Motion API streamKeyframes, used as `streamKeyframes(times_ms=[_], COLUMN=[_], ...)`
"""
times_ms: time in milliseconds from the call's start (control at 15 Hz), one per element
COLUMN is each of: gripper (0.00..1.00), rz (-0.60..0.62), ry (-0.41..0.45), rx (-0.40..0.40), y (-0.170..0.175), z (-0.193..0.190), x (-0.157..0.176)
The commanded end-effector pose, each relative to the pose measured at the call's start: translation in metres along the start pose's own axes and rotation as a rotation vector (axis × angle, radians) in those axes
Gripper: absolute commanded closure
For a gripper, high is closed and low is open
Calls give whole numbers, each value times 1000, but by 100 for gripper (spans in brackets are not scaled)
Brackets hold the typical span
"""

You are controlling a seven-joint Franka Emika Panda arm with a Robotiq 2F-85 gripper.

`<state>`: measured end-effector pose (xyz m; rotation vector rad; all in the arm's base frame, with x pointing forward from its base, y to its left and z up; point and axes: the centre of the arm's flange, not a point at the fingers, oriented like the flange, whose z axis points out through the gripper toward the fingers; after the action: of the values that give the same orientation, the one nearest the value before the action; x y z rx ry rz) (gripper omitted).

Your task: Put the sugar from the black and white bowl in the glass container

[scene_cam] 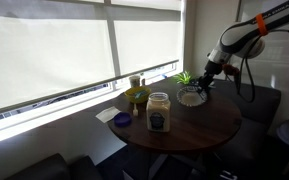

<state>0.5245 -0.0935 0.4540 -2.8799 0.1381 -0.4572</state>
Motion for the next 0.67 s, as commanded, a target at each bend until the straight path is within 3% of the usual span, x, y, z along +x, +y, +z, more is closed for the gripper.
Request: streamKeyframes(times_ms=[0,267,600], gripper=[99,99,99], rz=[-14,-53,-108], ry=[34,103,131], rx=[-10,-33,-34], y=[-7,-26,-71], z=[-19,-50,-70], x=[10,32,63])
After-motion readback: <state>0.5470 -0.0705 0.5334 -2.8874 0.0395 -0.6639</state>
